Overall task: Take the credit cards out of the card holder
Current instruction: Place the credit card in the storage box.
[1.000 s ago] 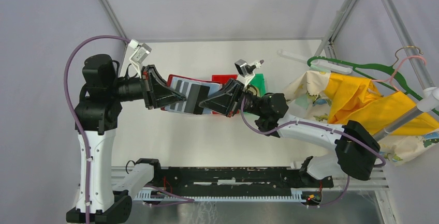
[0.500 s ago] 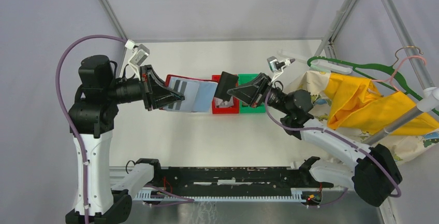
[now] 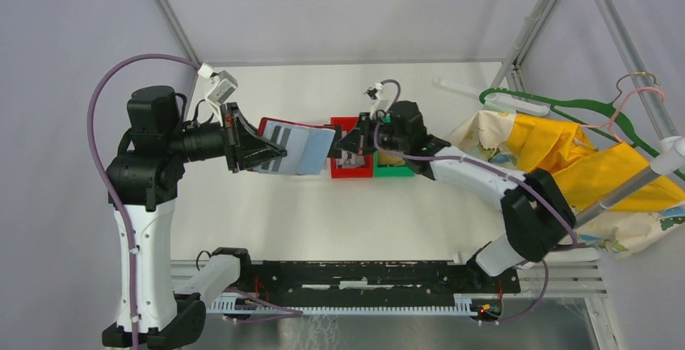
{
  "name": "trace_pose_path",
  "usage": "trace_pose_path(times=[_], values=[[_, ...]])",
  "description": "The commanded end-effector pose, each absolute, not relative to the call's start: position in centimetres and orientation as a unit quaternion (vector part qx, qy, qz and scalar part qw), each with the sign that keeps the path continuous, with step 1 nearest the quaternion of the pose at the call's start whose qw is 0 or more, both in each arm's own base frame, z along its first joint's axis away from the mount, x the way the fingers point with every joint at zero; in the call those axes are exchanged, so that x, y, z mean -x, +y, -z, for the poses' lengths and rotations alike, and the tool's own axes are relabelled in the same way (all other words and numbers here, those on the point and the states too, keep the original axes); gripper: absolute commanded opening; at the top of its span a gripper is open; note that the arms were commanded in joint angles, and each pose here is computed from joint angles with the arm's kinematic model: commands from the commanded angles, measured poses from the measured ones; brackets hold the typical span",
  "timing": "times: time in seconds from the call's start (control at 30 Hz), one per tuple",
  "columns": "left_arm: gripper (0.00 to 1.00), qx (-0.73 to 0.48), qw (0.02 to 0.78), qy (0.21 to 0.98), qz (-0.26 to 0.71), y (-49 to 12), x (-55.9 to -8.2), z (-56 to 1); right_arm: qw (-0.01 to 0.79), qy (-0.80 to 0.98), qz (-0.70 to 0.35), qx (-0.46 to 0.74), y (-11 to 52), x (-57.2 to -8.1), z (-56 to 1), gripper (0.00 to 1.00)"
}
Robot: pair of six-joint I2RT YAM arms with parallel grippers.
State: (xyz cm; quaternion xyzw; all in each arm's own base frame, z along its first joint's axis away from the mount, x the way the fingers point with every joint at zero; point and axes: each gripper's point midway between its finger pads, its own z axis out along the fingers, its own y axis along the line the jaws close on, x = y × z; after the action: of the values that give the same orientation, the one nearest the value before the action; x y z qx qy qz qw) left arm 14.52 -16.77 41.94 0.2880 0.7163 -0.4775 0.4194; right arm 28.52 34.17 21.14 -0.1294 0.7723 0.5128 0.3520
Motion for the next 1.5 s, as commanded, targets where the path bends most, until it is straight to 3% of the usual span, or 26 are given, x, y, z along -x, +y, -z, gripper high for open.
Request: trace_pose_path(times=[0.0,0.4,0.77,1.3,1.47], values=[[0.05,-0.336,0.444,0.674,0.485,-17.1,-12.4,-44.0,0.357,0.798,-0.461,0.155,37.7,-31.4,-19.7,0.0],[0.04,-0.347,0.445,0.657,0.501,-17.4,-10.9,-44.9,0.337,0.846,-0.395,0.123,43.8,-35.1,-14.2,0.0],[0.04,-0.347,0.453,0.656,0.495,-17.3,-10.6,-45.3,0.335,0.87,-0.35,0.085,44.4,-36.1,-10.6,0.0],[0.03,-0.352,0.454,0.647,0.501,-17.4,-9.5,-45.8,0.386,0.85,-0.338,0.122,44.7,-37.5,-15.0,0.22],[0.04,-0.355,0.456,0.646,0.499,-17.3,-9.3,-45.6,0.449,0.824,-0.322,0.128,41.7,-37.6,-21.1,0.44]])
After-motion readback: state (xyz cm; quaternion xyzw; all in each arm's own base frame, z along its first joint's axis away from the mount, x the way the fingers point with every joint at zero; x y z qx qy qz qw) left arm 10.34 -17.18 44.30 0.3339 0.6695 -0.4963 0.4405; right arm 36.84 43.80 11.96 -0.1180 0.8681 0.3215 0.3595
